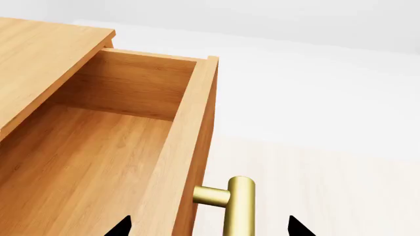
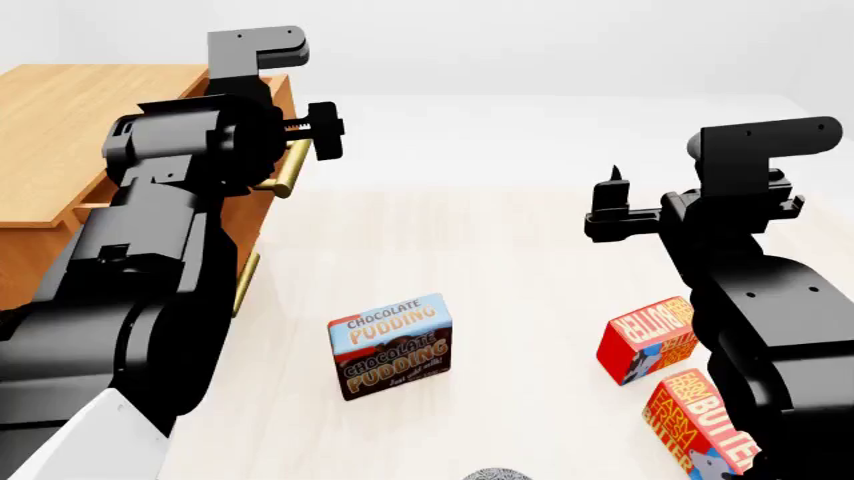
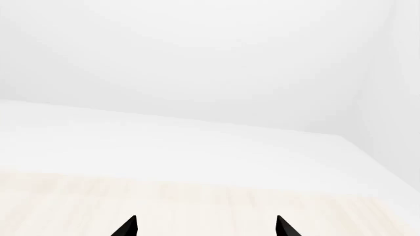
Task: Put the bowl in the top drawer of the cabinet.
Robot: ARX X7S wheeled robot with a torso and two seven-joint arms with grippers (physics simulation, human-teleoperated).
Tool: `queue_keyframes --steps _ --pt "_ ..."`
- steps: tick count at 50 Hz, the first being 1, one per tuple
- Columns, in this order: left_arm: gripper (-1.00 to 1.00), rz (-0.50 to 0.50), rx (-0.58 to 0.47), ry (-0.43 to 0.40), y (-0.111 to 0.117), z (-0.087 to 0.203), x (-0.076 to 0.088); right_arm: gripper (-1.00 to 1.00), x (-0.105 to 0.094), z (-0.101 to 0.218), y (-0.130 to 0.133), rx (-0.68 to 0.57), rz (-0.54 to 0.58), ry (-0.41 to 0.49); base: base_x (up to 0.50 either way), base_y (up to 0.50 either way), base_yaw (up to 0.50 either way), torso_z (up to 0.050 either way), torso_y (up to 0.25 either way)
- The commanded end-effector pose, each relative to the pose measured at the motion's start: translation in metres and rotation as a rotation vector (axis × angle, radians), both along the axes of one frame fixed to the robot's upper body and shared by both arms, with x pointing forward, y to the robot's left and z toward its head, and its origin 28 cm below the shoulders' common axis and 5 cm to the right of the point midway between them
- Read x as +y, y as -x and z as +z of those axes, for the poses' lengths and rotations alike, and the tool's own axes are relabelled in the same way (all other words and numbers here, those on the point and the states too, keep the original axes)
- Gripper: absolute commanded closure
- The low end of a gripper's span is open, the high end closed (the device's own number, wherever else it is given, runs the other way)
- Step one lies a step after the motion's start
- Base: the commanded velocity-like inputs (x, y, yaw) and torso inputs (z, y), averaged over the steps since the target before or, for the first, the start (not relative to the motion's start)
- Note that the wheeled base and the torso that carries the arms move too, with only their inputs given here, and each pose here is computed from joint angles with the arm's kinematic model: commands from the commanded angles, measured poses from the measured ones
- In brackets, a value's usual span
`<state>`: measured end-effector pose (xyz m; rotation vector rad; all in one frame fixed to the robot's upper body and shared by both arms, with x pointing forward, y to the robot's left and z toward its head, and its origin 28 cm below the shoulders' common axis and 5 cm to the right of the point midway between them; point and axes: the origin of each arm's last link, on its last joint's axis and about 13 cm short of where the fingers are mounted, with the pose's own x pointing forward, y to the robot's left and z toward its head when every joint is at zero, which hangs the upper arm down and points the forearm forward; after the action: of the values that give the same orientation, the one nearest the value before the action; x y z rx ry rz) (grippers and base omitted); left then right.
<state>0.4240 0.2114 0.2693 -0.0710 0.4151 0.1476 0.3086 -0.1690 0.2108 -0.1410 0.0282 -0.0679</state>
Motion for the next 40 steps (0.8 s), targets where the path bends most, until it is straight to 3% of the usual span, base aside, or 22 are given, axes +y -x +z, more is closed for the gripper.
queue_keyframes --steps 1,10,40 --pt "-1.0 -0.077 0.04 0.112 0.002 -0.004 -0.014 -1.0 -0.001 -0.001 0.001 0.002 -0.002 0.004 0.0 0.0 0.0 0.0 0.0" --pt "-1.0 -0.12 0.055 0.17 0.003 -0.002 -0.022 -1.0 -0.002 -0.003 0.001 0.006 -0.005 0.001 0.0 0.0 0.0 0.0 0.0" --pt "-1.0 -0.224 0.07 0.177 0.009 -0.002 -0.061 -1.0 -0.007 -0.007 0.009 0.006 -0.005 -0.013 0.0 0.0 0.0 0.0 0.0"
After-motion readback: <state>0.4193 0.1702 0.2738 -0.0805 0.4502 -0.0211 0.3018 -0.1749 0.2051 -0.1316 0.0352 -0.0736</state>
